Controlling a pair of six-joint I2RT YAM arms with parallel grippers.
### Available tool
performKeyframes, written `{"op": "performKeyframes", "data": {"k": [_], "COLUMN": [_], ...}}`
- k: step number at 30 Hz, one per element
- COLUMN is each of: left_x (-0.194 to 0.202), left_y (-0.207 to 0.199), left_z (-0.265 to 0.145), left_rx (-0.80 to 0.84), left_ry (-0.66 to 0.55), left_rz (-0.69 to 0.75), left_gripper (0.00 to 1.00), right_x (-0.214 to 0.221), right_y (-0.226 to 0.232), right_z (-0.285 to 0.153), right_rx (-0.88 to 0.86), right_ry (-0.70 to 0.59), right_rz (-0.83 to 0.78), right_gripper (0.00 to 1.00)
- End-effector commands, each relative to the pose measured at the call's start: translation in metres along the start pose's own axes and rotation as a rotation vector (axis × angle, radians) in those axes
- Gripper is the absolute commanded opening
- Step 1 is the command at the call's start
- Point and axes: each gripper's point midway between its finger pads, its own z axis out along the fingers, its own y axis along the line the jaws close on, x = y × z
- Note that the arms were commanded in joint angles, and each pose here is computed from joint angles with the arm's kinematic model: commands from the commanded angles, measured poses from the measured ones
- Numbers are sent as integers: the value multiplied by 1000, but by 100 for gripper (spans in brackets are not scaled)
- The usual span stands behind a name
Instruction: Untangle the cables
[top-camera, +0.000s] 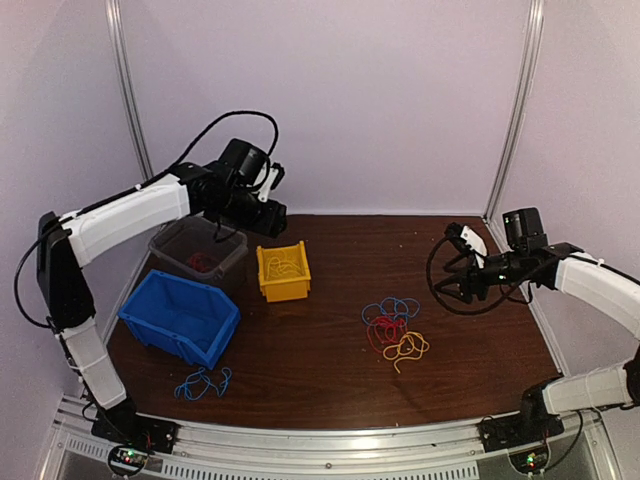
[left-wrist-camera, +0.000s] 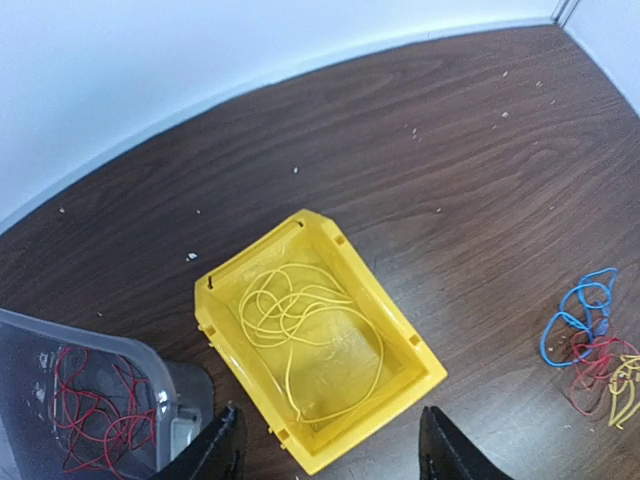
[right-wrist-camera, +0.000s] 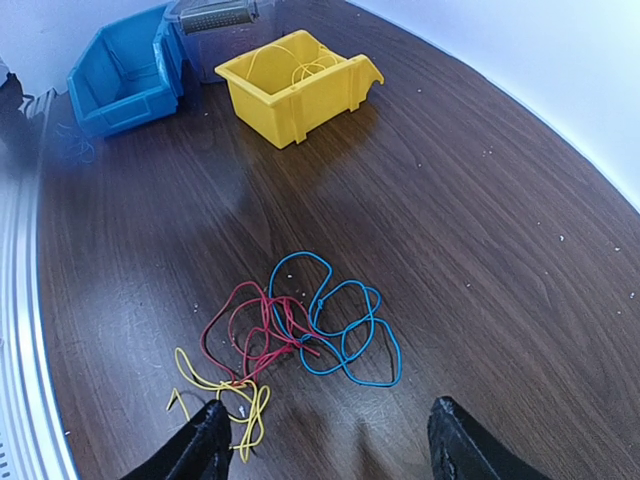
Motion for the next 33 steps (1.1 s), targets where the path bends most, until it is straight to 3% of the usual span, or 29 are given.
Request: {"op": "performKeyframes", "data": {"k": [1, 5, 10, 14, 18, 21, 29, 33], "left_x": [0, 34, 70, 103, 158, 202, 268, 312], "left_y": [-10, 10, 38, 34, 14, -3, -54, -68], "left_z": [-49, -73, -94, -96, -92, -95, -116, -110], "left_rx": [57, -13, -90, -13, 120, 162, 271, 231], "left_ry": [-75, -48, -32, 41, 193, 334, 491, 603], "left_rz": [11, -1, -14, -56, -48, -31, -31, 18], "left_gripper": [60, 59, 58, 47, 40, 39, 47, 48], "right_x": [-9, -24, -42, -56, -63, -56, -45, -44], "right_y": [5, 27, 92, 134, 163, 163, 133, 123], "right_z": [-7, -6, 35, 71, 95, 103, 80, 72], "right_rx": [-13, -69, -186, -303, -366, -368, -190, -134], "right_ry": [-37, -64, 4, 81, 110, 132, 91, 72], "right_rz": [-20, -94, -294, -385, -428, -417, -425, -426], "right_gripper": [69, 71, 69, 64, 63, 63, 63, 65]}}
